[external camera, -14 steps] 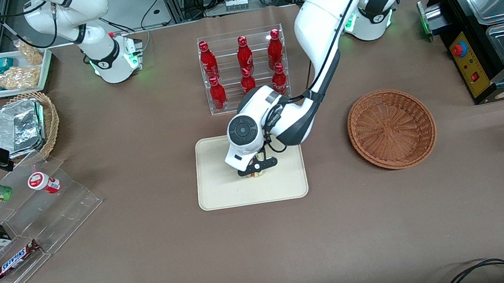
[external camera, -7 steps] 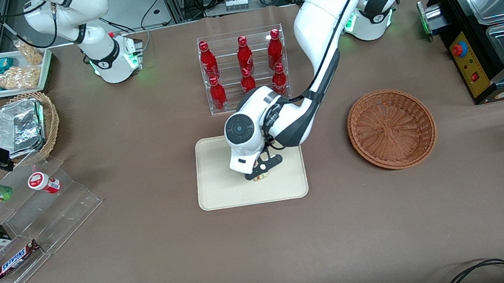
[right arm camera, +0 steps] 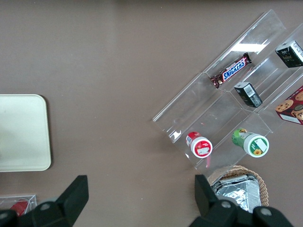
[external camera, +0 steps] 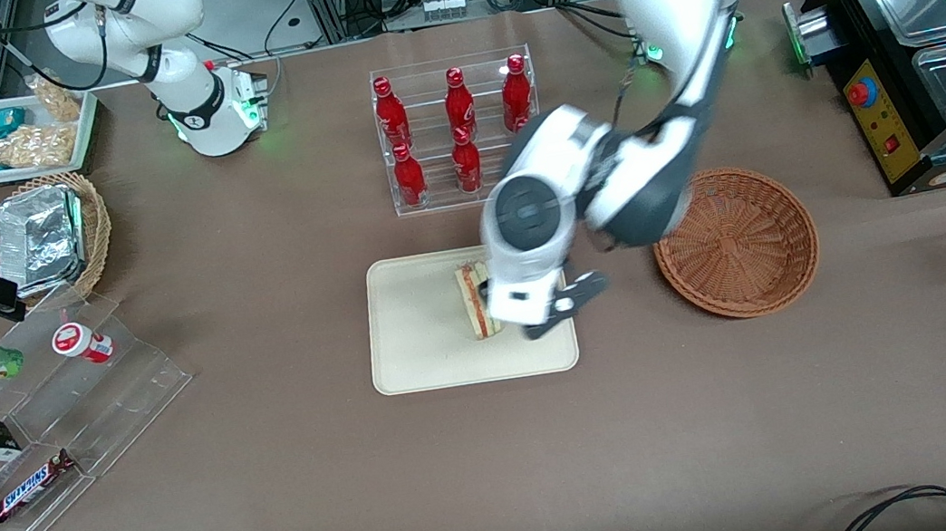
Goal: Place sandwich from basket to tray
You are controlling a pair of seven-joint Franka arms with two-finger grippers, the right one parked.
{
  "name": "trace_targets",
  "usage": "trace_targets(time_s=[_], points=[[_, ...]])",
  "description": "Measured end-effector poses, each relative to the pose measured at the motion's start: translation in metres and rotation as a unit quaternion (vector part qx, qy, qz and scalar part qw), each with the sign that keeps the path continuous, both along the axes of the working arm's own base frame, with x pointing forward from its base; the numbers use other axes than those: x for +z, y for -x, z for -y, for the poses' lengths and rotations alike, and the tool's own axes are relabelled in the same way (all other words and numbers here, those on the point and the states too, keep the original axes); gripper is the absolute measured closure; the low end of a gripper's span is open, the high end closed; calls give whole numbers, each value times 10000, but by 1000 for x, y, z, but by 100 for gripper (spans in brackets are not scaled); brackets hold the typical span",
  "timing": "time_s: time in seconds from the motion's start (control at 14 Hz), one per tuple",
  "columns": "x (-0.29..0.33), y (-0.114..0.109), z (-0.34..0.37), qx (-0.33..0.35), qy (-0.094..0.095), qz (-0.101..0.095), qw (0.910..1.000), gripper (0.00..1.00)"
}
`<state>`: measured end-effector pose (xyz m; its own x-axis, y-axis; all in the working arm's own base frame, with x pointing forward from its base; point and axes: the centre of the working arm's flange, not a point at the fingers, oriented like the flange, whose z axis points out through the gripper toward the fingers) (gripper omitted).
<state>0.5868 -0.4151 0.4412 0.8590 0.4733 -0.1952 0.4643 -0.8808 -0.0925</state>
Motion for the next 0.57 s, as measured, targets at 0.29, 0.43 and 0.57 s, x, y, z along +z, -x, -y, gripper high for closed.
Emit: trace_targets(time_s=[0.29,0.43,0.57], points=[[93,-19,-164,-226,257,-643,9973,0],[105,-27,-249,-132,217,-881,9958,0],[95,-35,-332,-155,18,-976,9951,0]])
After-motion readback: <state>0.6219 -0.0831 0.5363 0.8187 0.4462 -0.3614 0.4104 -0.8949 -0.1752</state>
